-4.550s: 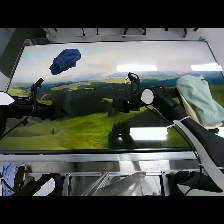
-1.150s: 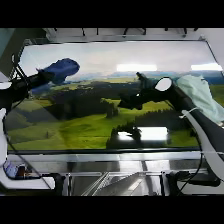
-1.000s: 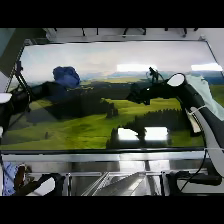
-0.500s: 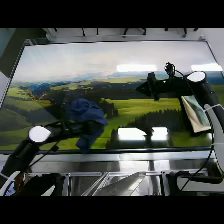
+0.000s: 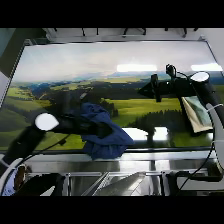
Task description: Fold the shirts.
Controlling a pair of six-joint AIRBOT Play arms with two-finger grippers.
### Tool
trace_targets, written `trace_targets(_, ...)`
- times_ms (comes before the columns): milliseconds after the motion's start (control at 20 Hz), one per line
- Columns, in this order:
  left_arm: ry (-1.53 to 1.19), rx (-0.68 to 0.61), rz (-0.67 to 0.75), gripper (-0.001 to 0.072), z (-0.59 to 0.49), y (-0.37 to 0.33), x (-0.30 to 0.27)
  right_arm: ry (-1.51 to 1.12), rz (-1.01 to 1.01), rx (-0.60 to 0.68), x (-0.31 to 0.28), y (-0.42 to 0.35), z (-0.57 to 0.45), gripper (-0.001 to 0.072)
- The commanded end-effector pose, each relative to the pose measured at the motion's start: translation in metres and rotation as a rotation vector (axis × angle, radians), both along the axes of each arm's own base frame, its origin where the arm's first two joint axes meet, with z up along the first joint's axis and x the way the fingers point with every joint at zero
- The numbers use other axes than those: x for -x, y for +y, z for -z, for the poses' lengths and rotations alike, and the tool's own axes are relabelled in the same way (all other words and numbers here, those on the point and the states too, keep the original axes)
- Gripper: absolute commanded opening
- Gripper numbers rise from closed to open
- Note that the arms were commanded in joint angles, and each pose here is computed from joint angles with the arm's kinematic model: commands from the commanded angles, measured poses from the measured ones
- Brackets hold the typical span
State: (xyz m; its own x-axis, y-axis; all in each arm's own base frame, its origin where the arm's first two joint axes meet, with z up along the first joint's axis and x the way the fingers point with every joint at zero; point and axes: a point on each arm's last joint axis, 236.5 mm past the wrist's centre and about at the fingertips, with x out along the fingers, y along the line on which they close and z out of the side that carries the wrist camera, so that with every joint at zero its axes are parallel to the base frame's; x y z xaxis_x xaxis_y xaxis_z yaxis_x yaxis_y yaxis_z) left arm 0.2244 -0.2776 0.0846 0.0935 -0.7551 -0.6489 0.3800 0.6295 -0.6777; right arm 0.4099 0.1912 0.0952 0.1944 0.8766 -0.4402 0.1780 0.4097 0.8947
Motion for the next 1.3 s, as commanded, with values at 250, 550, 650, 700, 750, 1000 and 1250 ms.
trace_targets(250, 0.112, -0.267, -0.487, 0.0668, 0.085, 0.227, -0.035, -0.056, -0.112, 0.016, 0.011, 0.028, 0.013, 0.0025)
trace_targets(550, 0.236, -0.076, -0.626, 0.0669, 0.132, 0.27, -0.098, -0.125, -0.271, 0.01, 0.055, 0.083, -0.011, 0.0025)
trace_targets(650, 0.228, -0.012, -0.614, 0.0669, 0.132, 0.267, -0.122, -0.153, -0.31, 0.006, 0.069, 0.097, -0.022, 0.0025)
trace_targets(700, 0.234, 0.018, -0.596, 0.0669, 0.132, 0.259, -0.132, -0.166, -0.326, 0.004, 0.076, 0.102, -0.027, 0.0025)
trace_targets(750, 0.244, 0.043, -0.558, 0.0669, 0.131, 0.247, -0.137, -0.178, -0.337, 0.003, 0.08, 0.105, -0.032, 0.0025)
trace_targets(1000, 0.318, 0.075, -0.3, 0.0669, 0.139, 0.179, -0.137, -0.203, -0.337, 0.037, 0.082, 0.104, -0.033, 0.0025)
trace_targets(1250, 0.356, 0.07, -0.249, 0.065, 0.146, 0.158, -0.13, -0.204, -0.333, 0.039, 0.081, 0.104, -0.033, 0.0025)
